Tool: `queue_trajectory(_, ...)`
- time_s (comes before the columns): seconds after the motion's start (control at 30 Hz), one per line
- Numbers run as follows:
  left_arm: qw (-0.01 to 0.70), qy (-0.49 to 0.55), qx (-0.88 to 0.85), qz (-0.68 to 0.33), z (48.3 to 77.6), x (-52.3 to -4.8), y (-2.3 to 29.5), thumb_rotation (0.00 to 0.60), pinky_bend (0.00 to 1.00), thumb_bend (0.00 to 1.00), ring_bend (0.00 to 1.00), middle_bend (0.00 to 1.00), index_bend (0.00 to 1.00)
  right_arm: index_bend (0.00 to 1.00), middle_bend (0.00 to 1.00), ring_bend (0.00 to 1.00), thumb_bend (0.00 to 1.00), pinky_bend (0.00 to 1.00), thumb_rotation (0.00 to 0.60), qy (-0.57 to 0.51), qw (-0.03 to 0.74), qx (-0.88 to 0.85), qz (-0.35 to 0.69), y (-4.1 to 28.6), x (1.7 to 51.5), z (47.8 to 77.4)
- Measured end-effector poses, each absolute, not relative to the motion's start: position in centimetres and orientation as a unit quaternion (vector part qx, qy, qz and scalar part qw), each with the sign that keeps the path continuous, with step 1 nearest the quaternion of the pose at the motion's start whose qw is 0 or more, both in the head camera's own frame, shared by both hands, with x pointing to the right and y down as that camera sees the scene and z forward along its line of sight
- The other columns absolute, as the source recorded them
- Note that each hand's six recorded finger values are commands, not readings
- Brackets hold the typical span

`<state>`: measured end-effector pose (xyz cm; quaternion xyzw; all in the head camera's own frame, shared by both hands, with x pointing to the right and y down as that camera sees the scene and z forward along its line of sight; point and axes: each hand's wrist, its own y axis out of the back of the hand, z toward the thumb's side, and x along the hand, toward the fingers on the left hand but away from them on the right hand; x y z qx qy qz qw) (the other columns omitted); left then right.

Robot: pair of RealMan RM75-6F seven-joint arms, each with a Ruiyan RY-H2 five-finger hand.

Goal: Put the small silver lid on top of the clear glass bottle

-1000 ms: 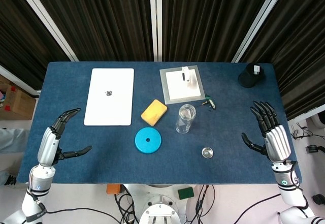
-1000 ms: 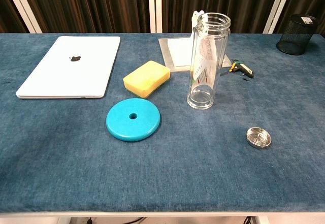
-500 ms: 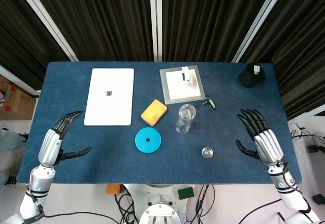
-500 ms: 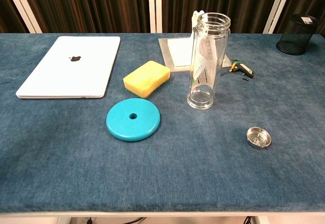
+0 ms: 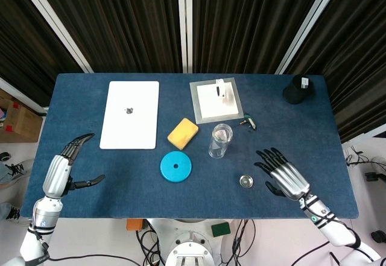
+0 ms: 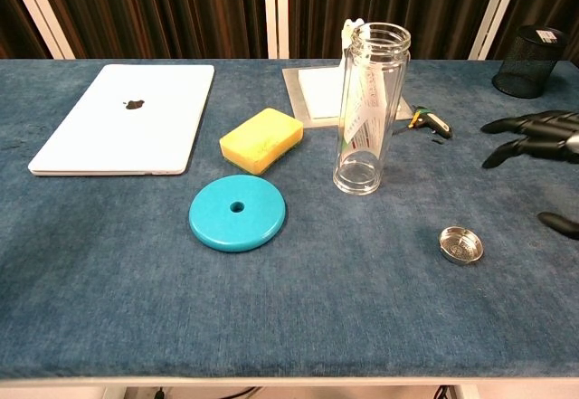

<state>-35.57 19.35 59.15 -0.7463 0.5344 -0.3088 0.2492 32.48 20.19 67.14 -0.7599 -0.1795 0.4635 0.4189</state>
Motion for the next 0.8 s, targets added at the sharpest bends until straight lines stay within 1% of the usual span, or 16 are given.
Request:
queue_trajectory(0.1,0.247,0.534,-0.746,-0.313,59.3,-35.7,19.4,0.600,0.20,0.04,0.16,0.16,0.14,0.31,0.02,0.00,0.43,0.00,0.600,-0.152,0.432,-0.761,0.459,20.1,31.2,68.4)
queue_trajectory(0.23,0.244,0.530,-0.747,-0.318,59.4,-35.8,19.5,0.600,0.19,0.04,0.16,0.16,0.14,0.33,0.03,0.00,0.45,0.00,0.600,-0.138,0.444,-0.762,0.451,20.2,30.1,69.5)
queue_trajectory(0.33,0.243,0.525,-0.750,-0.320,59.5,-35.7,19.6,0.600,0.19,0.04,0.16,0.16,0.15,0.35,0.03,0.00,0.44,0.00,0.600,-0.132,0.448,-0.763,0.448,20.4,29.5,70.0)
queue_trajectory(0.67,0.239,0.525,-0.750,-0.324,59.6,-36.0,19.8,0.600,0.18,0.05,0.16,0.16,0.15,0.44,0.04,0.00,0.43,0.00,0.600,-0.132,0.450,-0.771,0.431,20.8,28.6,70.4)
queue_trajectory(0.8,0.238,0.526,-0.749,-0.324,59.7,-36.1,19.9,0.600,0.18,0.05,0.16,0.16,0.15,0.45,0.04,0.00,0.43,0.00,0.600,-0.130,0.448,-0.770,0.435,20.9,28.7,70.5)
